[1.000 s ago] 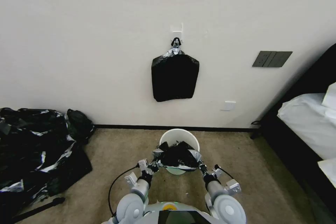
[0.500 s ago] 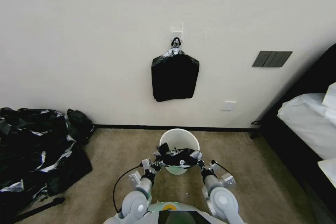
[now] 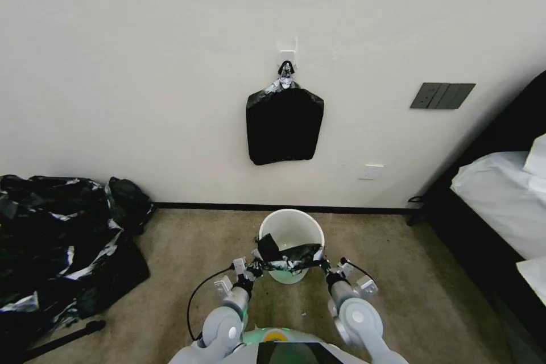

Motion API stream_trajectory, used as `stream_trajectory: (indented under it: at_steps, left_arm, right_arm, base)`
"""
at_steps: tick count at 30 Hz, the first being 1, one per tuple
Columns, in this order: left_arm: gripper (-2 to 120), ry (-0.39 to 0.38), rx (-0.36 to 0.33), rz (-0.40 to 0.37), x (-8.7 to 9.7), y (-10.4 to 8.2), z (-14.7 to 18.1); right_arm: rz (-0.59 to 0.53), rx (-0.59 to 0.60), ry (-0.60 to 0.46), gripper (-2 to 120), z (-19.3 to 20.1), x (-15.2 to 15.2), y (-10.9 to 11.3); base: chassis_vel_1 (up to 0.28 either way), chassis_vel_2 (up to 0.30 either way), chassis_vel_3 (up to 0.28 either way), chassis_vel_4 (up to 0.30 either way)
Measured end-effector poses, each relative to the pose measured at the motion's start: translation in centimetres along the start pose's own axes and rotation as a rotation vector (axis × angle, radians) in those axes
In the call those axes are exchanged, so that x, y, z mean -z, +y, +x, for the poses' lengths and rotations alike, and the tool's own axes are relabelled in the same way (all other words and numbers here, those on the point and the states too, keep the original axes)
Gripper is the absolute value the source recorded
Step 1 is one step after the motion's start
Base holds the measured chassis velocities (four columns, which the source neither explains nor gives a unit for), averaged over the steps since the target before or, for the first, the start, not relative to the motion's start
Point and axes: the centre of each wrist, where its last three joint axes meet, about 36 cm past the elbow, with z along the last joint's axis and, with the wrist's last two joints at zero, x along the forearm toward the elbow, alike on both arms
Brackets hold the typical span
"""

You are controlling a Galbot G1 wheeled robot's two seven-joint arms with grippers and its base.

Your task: Place a trash bag onto the trash bin.

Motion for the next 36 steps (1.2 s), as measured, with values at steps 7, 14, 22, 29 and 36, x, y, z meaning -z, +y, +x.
stream_trajectory:
  at_steps: [7,14,22,29,36]
  left_arm:
    - [0,-0.011,-0.006,-0.006,0.1,-0.1,-1.2]
    - [0,-0.002,-0.015,-0.010,-0.3,-0.4,0.2]
    - [15,-0.016,-0.025,-0.062,-0.2,-1.0,1.7]
    - [41,-0.030,-0.013,-0.128,-0.3,-0.3,3.9]
    - [65,-0.059,-0.041,-0.199,-0.3,0.4,5.8]
  right_arm:
    - [0.010,0.004,-0.001,0,-0.6,-0.1,0.7]
    - [0.055,0.006,0.008,0,0.3,0.3,1.1]
    - [0.121,-0.007,-0.007,25,1.6,0.1,0.6]
    - [0.169,-0.009,-0.027,52,3.7,0.3,0.4]
    - [0.222,0.013,-0.059,76,5.7,0.0,1.1]
  base:
    - [0.000,0.000,0.000,0.000]
    - [0.000,0.000,0.000,0.000]
    - [0.000,0.000,0.000,0.000]
    - [0.000,0.000,0.000,0.000]
    - [0.000,0.000,0.000,0.000]
